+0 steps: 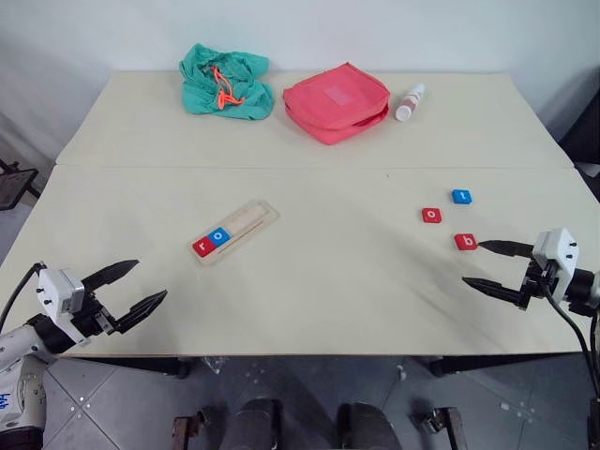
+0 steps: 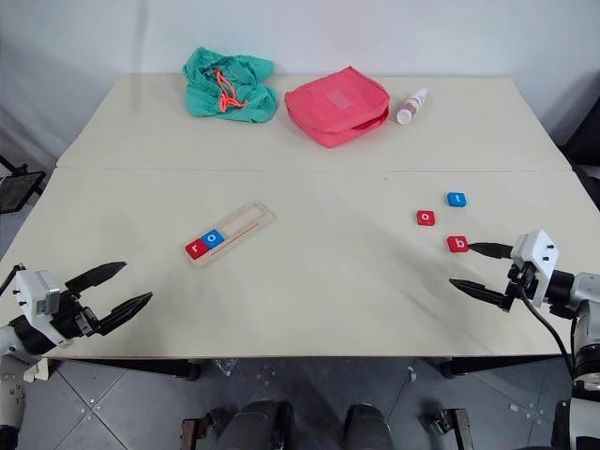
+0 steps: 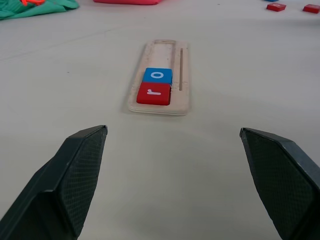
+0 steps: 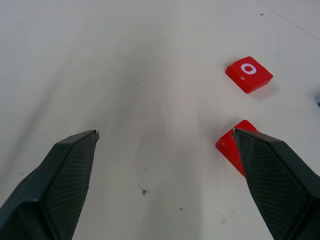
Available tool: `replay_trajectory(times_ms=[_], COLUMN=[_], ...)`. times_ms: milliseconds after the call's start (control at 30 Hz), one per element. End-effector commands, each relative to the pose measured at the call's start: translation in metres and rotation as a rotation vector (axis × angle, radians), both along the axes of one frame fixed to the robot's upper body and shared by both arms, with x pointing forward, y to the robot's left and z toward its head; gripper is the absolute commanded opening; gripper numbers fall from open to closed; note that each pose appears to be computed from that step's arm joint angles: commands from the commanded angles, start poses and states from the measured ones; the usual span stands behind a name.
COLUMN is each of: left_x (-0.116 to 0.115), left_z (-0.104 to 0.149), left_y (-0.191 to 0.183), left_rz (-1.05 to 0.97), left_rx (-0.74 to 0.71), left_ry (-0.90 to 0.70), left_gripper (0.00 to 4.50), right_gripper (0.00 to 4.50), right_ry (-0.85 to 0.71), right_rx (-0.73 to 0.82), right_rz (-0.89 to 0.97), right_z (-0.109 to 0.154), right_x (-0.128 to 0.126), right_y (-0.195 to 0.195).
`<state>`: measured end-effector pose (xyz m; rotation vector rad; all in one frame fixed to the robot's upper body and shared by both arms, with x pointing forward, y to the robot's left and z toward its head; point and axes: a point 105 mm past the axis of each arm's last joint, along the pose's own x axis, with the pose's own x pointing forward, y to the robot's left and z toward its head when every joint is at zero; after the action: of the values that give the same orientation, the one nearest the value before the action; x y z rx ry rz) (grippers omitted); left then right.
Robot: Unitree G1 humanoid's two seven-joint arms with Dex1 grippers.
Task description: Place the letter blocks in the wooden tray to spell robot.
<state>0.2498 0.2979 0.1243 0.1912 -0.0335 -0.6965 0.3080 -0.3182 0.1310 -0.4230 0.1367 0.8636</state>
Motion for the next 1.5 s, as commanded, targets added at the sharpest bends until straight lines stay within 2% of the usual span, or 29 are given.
replay_trajectory(times_ms=[33, 200, 367, 500, 800, 1100, 1500], left_x=[0.0, 0.005, -0.002, -0.007, 0.03, 0.073, 0.098], left_z=[0.011, 0.014, 0.008, -0.002, 0.002, 0.002, -0.004], left_y=[-0.001, 0.002, 0.0, -0.004, -0.016, -0.032, -0.052], left_rz=[-0.016, 0.053, 0.074, 0.081, 0.087, 0.025, -0.057], left_rx=[0.013, 0.025, 0.033, 0.005, 0.074, 0.151, 0.182], left_ry=[-0.038, -0.048, 0.008, 0.116, 0.162, 0.174, 0.203], left_gripper=[4.5, 4.5, 4.5, 4.5, 4.5, 4.5, 4.5], right_gripper=[4.46, 4.46, 4.46, 4.46, 4.46, 4.46, 4.46], right_ry=[-0.042, -0.054, -0.079, -0.116, -0.178, -0.205, -0.205], right_rx=[0.003, 0.009, 0.016, 0.012, 0.019, 0.009, 0.024], right_rz=[0.01, 0.03, 0.074, 0.135, 0.225, 0.268, 0.242], right_z=[0.009, 0.011, 0.017, 0.026, 0.048, 0.052, 0.046], right_x=[0.004, 0.005, 0.006, 0.012, 0.014, 0.003, -0.009], right_y=[0.004, 0.011, 0.026, 0.046, 0.079, 0.097, 0.1])
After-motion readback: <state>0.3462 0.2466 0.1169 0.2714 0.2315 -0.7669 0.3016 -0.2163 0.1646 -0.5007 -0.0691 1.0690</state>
